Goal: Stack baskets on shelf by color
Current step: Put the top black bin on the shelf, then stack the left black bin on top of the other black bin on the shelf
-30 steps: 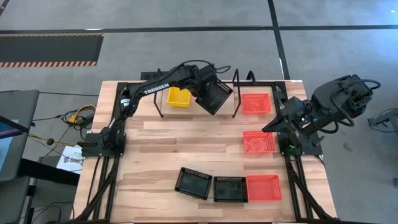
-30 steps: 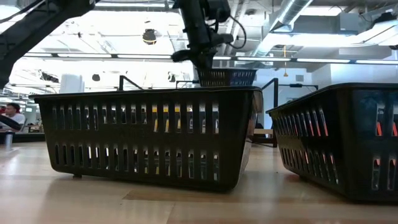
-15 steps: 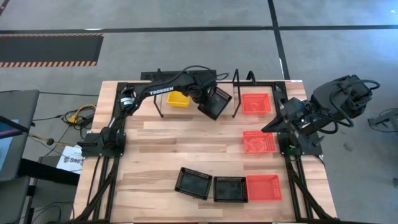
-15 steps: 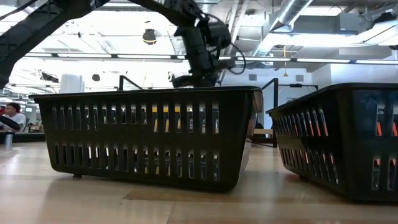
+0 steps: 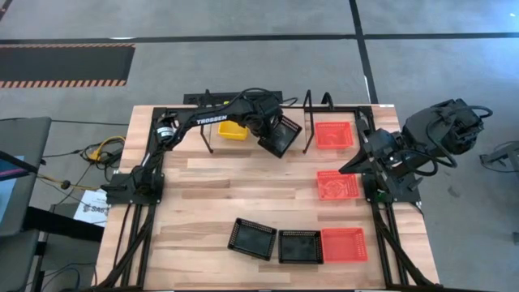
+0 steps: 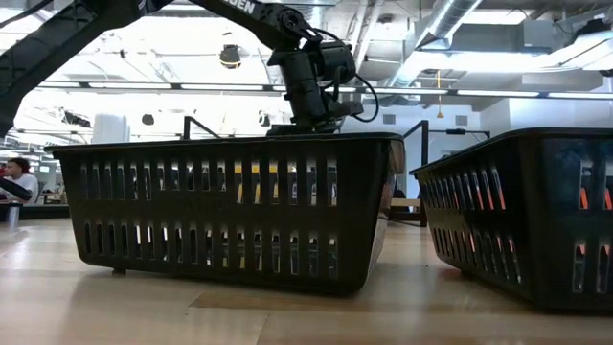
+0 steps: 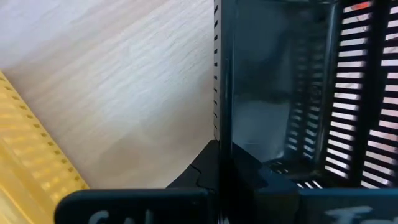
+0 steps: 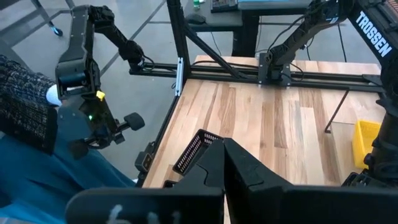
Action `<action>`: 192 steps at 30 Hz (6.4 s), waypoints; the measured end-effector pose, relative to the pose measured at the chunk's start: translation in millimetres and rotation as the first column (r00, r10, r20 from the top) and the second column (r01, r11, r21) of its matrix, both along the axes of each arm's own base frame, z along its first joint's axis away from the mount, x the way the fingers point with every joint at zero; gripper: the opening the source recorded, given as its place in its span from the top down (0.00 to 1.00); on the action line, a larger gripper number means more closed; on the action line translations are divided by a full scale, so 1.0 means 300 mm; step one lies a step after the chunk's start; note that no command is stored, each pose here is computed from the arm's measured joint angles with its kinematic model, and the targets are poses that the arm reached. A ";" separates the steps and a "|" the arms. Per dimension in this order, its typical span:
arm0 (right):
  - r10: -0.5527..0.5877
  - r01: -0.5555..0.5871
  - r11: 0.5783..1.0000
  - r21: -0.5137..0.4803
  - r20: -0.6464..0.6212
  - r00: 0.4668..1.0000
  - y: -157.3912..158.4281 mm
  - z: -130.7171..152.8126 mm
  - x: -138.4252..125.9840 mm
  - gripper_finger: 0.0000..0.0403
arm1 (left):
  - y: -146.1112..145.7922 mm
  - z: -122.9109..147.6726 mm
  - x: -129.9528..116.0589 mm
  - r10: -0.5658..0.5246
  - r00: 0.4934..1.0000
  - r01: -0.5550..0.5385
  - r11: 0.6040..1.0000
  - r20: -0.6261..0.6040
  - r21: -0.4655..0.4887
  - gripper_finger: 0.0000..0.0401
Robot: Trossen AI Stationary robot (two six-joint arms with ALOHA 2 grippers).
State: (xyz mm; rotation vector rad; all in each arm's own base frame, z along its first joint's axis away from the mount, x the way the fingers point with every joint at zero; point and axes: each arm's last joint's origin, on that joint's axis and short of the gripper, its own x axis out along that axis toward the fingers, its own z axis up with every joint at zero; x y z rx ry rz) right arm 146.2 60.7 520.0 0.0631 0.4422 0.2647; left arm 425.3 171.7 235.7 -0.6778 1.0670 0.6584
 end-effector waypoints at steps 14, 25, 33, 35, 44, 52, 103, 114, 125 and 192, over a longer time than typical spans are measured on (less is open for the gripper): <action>-0.006 0.006 1.000 0.013 -0.002 1.000 0.000 0.001 -0.001 0.97 | 0.008 0.005 0.009 -0.039 0.999 0.038 0.996 0.006 0.078 0.81; -0.002 0.002 1.000 0.000 -0.007 1.000 -0.001 -0.002 -0.002 0.98 | 0.047 0.124 -0.016 -0.073 0.996 0.072 0.997 0.045 0.024 0.67; -0.248 0.228 0.959 -0.170 -0.107 0.963 -0.024 -0.055 0.008 0.99 | -0.063 0.337 -0.091 -0.160 0.972 0.187 0.970 -0.171 0.154 0.66; -0.341 0.303 0.927 -0.221 -0.157 0.927 -0.026 -0.093 0.039 0.99 | -0.126 0.380 -0.125 -0.186 0.963 0.226 0.953 -0.195 0.204 0.66; -0.529 0.431 0.844 -0.320 -0.356 0.771 -0.025 -0.354 0.224 1.00 | -0.443 0.617 -0.324 -0.191 0.967 0.247 0.871 -0.170 0.425 0.66; -0.466 0.453 0.882 -0.132 -0.389 0.795 -0.059 -0.634 0.436 1.00 | -0.624 0.731 -0.447 -0.300 0.952 0.287 0.811 -0.058 0.510 0.66; -0.669 0.338 0.710 -0.618 -0.443 0.597 -0.546 -0.988 0.623 1.00 | -0.692 0.739 -0.467 -0.478 0.875 0.456 0.768 -0.070 0.450 0.66; -0.702 0.335 0.677 -0.655 -0.438 0.561 -0.620 -0.982 0.598 1.00 | -0.692 0.739 -0.467 -0.479 0.875 0.456 0.768 -0.070 0.449 0.66; -0.642 0.409 0.713 -0.570 -0.296 0.707 -0.409 -0.565 0.553 1.00 | -0.699 0.724 -0.451 -0.543 0.835 0.529 0.742 -0.094 0.412 0.66; -0.378 0.388 0.846 -0.365 0.101 0.920 -0.135 -0.112 0.136 0.99 | -0.925 -0.144 0.099 -0.931 0.306 0.885 0.354 -0.197 -0.301 0.66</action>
